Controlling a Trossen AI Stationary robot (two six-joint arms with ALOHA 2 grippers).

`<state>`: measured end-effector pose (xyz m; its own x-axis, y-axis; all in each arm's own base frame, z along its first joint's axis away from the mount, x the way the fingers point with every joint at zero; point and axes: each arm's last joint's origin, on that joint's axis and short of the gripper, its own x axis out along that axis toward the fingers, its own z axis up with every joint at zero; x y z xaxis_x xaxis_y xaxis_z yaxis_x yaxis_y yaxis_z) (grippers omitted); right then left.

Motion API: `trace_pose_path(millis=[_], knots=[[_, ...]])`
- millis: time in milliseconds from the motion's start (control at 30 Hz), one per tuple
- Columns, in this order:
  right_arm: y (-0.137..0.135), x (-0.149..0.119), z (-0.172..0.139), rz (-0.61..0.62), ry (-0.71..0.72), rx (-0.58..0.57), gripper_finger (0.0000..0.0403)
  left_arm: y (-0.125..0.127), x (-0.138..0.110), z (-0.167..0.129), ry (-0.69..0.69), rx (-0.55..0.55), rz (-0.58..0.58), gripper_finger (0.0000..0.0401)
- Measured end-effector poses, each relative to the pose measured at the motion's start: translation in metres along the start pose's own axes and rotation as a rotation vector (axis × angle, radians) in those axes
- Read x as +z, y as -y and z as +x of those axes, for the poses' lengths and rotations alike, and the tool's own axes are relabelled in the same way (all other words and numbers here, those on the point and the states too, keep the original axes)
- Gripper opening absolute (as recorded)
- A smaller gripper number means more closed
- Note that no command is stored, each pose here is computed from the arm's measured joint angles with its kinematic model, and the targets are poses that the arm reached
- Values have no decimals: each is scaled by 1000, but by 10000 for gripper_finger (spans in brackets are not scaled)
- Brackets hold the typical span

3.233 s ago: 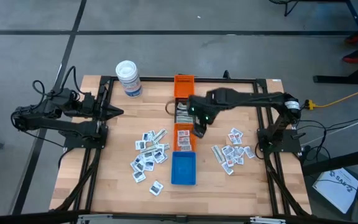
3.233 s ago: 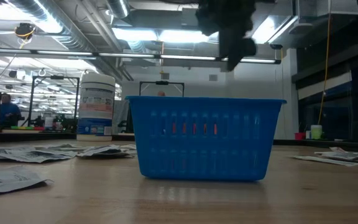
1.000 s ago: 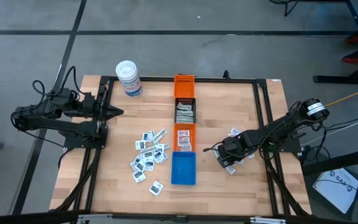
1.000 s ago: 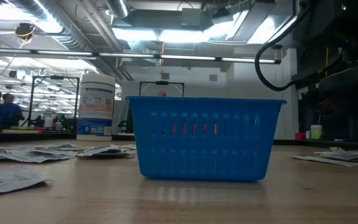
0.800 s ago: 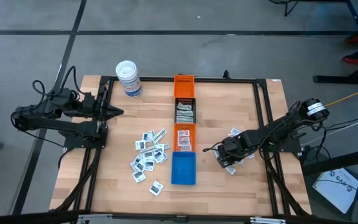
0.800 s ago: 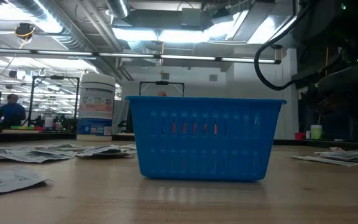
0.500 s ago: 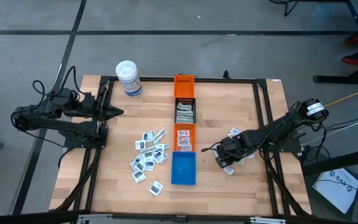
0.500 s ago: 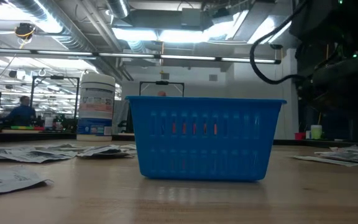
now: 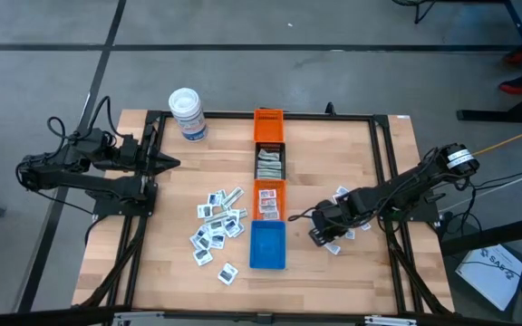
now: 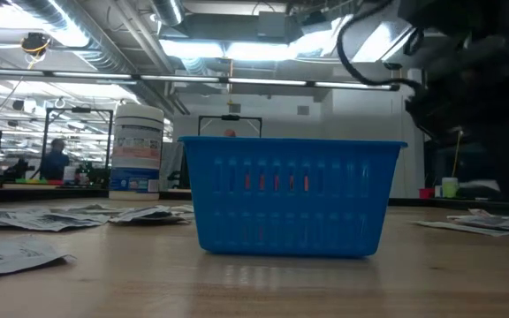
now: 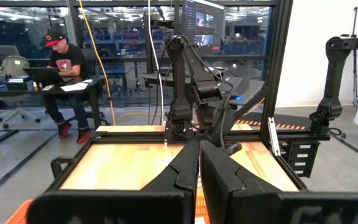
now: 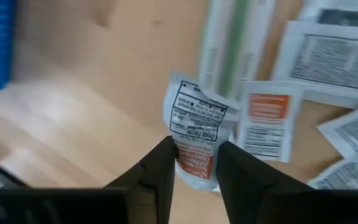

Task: Pick & Place First Aid Supplies
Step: Put the orange ointment pack into the bottom orange bin

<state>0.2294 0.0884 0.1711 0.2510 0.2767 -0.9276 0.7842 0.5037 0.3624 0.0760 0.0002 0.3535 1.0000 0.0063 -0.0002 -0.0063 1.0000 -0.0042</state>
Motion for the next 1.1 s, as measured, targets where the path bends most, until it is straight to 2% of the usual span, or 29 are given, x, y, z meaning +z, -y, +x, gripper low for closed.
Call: trace_pose_path(millis=[333,600,900,1100], knots=[[-28,21,-27,-100,64,117,112,0,0,0,0,1,0,8],[-44,43,-53,-187,168,189,112,0,0,0,0,1,0,10],[-64,71,-74,-328,288,213,112,0,0,0,0,1,0,10],[-82,96,-79,-476,337,204,112,0,0,0,0,0,0,13]])
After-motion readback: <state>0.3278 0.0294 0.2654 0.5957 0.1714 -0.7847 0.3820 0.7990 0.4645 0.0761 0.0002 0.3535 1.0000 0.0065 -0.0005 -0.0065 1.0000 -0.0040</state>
